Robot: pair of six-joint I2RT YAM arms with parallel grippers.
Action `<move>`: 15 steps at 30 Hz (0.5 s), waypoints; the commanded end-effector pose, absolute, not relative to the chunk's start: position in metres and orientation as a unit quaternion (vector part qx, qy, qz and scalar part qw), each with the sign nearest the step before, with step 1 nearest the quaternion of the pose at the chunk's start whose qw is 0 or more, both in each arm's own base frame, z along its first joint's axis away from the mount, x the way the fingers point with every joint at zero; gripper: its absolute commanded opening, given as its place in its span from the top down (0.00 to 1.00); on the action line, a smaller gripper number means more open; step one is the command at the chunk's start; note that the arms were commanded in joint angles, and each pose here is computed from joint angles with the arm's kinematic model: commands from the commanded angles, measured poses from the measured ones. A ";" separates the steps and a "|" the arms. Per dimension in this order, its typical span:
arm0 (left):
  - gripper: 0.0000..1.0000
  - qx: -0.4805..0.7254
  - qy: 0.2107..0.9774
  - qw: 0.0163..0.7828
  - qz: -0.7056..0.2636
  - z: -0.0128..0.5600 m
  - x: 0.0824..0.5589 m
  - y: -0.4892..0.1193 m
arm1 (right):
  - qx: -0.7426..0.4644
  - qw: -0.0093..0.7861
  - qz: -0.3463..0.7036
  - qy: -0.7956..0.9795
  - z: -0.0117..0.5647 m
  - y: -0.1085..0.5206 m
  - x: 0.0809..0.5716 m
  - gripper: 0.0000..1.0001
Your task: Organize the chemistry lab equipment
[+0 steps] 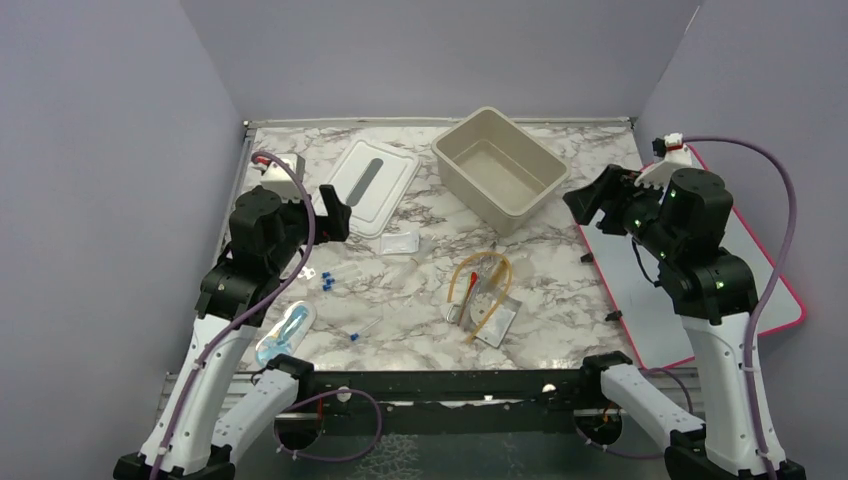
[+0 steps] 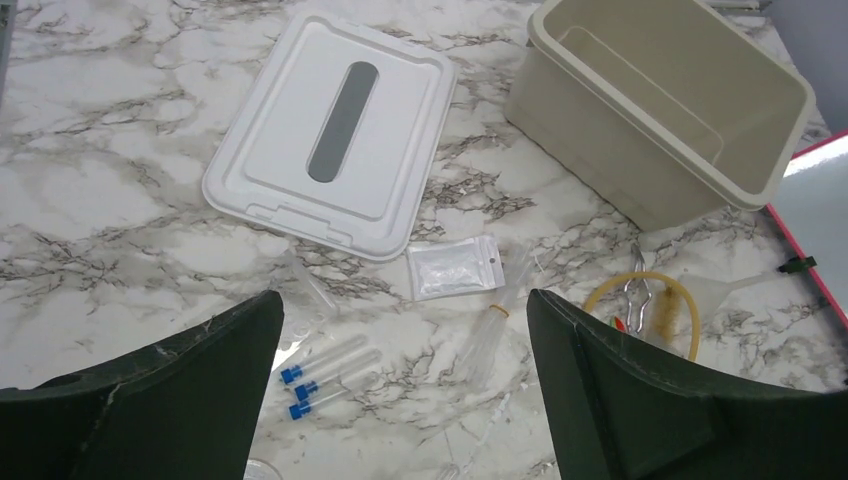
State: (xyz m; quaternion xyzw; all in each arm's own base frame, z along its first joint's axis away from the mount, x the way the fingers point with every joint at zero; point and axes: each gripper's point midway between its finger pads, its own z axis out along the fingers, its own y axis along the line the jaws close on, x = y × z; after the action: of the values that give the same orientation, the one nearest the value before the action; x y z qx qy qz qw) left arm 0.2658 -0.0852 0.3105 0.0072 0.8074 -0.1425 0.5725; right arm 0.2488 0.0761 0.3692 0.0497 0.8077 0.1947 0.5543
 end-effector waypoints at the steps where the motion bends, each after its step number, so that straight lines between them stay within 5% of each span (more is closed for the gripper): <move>1: 0.04 0.021 0.781 0.601 -0.167 0.324 0.260 -0.092 | 0.038 0.528 0.209 0.822 0.348 0.082 0.238 0.24; 15: 0.01 0.132 0.715 0.605 -0.324 0.339 0.195 -0.140 | 0.020 0.436 0.269 0.859 0.266 0.105 0.207 0.22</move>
State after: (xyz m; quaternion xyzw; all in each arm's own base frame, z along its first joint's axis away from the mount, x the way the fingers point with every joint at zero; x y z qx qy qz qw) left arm 0.2176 -0.1112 0.3316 0.0754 0.7420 -0.2450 0.6195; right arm 0.2183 0.0926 0.2878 0.0245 0.8484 0.2331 0.4747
